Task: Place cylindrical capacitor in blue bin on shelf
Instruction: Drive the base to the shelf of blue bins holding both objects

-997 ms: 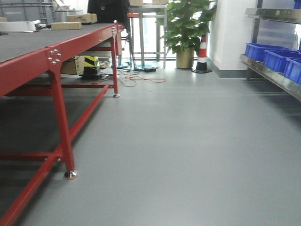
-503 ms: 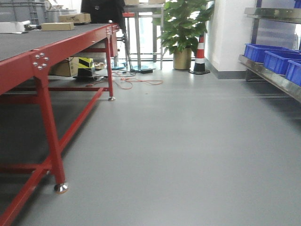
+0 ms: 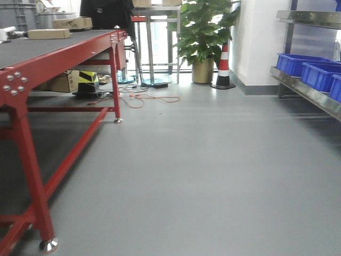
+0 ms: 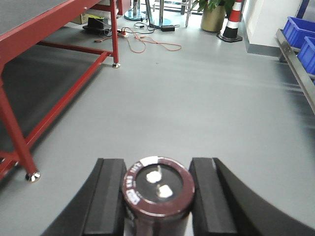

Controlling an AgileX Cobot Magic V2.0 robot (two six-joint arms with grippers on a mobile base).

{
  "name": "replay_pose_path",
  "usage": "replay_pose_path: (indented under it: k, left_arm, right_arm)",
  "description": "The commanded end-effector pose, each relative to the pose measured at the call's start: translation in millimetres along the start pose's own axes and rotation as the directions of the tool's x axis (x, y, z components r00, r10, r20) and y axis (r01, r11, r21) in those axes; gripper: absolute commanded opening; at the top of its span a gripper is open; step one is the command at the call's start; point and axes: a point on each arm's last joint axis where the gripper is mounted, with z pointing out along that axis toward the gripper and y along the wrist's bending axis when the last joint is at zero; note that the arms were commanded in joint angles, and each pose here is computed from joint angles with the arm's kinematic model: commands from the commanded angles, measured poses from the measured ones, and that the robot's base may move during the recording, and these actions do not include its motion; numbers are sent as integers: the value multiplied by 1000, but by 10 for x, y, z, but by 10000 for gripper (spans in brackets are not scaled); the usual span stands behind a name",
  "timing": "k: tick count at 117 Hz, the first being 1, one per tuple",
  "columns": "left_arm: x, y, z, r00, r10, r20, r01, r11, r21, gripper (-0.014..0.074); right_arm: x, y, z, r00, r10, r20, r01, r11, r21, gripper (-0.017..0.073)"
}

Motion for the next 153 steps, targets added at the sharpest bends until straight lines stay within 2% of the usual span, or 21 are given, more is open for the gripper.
replay_pose_path:
  k: [1, 153]
  left_arm:
    - [-15, -9, -11, 1000, -1, 21, 1, 1000, 9, -111]
    - [-15, -9, -11, 1000, -1, 21, 1, 1000, 9, -111]
  right_arm:
    - [-34, -2, -24, 999, -9, 30, 9, 1000, 7, -144]
    - [-34, -2, -24, 999, -9, 30, 9, 1000, 7, -144]
